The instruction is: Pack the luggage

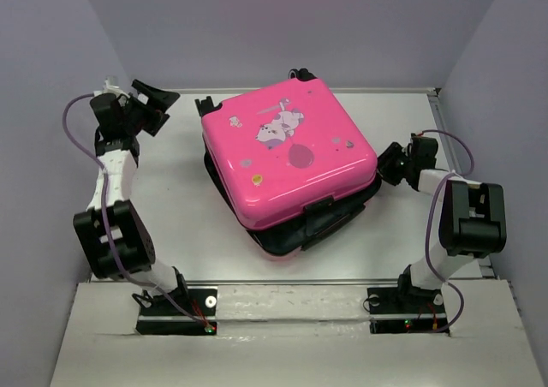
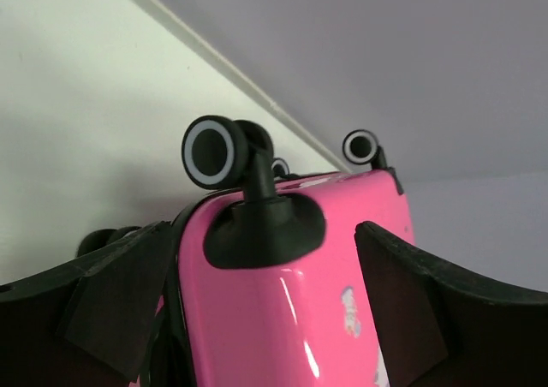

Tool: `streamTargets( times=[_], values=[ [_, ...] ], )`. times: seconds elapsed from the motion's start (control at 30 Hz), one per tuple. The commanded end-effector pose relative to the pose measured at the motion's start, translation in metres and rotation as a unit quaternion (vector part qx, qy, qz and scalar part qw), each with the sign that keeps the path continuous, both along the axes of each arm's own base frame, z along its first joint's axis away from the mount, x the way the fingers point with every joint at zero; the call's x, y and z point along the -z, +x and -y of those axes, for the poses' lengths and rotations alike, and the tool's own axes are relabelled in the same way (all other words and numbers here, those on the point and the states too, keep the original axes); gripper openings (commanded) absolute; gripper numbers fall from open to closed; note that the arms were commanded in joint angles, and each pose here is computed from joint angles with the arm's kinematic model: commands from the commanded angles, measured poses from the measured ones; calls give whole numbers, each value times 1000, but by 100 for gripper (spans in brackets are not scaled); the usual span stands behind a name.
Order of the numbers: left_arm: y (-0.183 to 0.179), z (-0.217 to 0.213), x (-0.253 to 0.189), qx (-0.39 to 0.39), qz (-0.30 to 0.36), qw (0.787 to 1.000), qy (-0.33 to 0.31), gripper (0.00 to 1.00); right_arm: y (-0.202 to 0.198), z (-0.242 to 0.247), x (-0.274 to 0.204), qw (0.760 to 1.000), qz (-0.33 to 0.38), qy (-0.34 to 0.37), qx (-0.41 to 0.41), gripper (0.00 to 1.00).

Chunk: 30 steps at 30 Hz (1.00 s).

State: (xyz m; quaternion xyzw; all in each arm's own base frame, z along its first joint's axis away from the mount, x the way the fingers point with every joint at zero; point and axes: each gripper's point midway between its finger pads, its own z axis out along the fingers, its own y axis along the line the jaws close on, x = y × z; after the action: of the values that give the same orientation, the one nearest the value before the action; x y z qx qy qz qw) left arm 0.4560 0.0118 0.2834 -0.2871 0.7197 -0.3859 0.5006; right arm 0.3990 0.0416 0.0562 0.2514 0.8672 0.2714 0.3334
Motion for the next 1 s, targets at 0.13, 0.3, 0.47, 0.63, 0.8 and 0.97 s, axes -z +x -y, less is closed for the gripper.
streamTargets(
  times=[0.13,0.3,0.47,0.63,0.8,0.97],
  values=[
    [38,81,36,180,-13,981,-63,99,11,-7,-21,998,51,0,-29,59],
    [62,105,39,202,-6,976,-87,99,10,-8,-22,998,57,1,-34,59],
    [81,117,56,202,-10,973,-113,99,10,-10,-26,997,63,2,-40,59],
    [92,122,62,196,-8,971,-135,99,9,-11,-27,997,65,4,-46,59],
    [102,125,42,182,37,968,-169,87,8,-12,-28,997,68,3,-48,59],
    [94,135,10,199,90,954,-206,10,7,-11,-30,996,70,2,-47,60]
  ],
)
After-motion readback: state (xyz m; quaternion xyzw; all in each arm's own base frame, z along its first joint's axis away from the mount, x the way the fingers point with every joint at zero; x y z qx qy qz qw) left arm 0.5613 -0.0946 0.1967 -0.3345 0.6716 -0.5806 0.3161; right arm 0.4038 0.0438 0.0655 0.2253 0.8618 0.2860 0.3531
